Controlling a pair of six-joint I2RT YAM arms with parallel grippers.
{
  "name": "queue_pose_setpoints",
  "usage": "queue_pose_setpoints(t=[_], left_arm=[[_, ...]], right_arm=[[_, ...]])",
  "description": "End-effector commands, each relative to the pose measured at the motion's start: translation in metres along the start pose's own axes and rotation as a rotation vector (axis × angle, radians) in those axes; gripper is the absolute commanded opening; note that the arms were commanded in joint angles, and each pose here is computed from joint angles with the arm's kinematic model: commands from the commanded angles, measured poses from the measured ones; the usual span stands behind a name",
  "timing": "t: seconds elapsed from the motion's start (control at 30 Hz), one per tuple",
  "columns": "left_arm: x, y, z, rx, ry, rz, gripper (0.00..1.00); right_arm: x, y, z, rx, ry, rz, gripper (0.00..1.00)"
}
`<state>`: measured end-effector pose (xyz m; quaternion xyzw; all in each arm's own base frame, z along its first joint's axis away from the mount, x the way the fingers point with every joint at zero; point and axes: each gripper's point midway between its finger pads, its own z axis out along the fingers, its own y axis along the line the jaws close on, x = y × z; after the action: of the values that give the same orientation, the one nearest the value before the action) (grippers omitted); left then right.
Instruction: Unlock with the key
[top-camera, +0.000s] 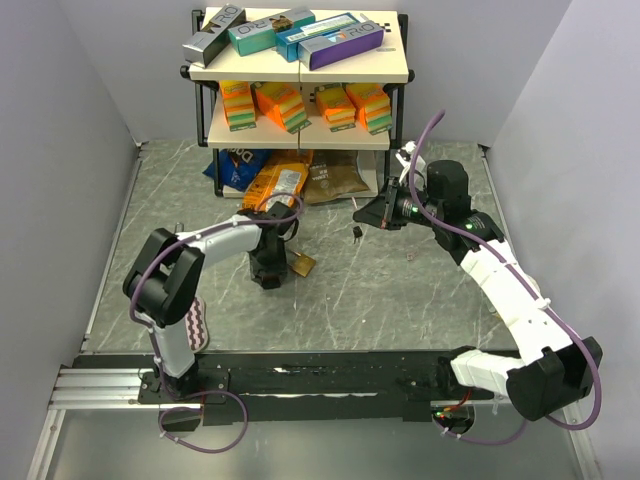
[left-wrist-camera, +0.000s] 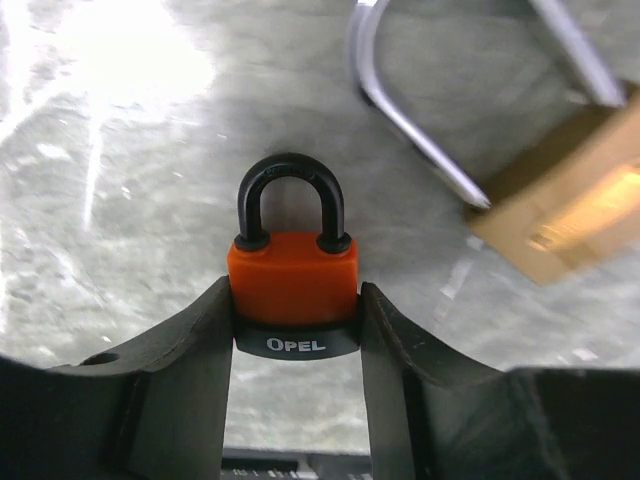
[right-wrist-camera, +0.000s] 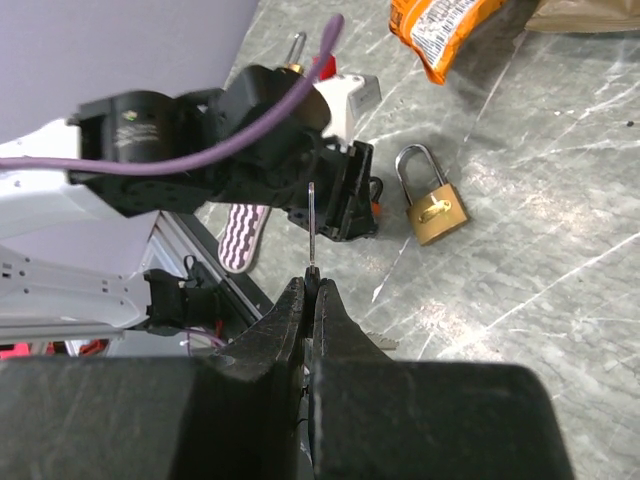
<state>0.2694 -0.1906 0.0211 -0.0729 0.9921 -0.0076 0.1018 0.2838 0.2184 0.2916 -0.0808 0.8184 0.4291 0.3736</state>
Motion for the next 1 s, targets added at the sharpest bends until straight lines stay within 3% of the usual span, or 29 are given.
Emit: queue_pose_setpoints(t=[0.0,0.2,0.23,0.43,0.57,0.97], left_arm=[[-0.037,-0.047,-0.06,0.204,-0.085,-0.049,0.1],[-0.076,-0.081,-0.131,0.504,-0.144,-0.171,0.05],[-0.079,-0.095,-0.152,0.628,-0.147,-0.175,0.05],[-0.072,-0.124,-0.197,0.977,-0.071,-0.282,0.04],[-0.069,-0.128,-0.205,1.029,-0.044,-0.312,0.03],[-0.086,-0.113,-0.208,0.977,-0.138,-0.485,0.01]], right_arm=[[-0.011,0.008,-0.008,-0.005,-0.034,-0.037,0.0],[-0.011,0.005,-0.006,0.009,-0.024,-0.029,0.0],[-0.011,0.006,-0.005,0.007,-0.021,-0.029,0.0],[-0.01,0.007,0.0,0.017,-0.002,-0.04,0.0],[-0.007,0.013,0.006,0.011,0.031,-0.053,0.0],[0.031,0.027,0.039,-0.069,0.252,-0.027,0.0]])
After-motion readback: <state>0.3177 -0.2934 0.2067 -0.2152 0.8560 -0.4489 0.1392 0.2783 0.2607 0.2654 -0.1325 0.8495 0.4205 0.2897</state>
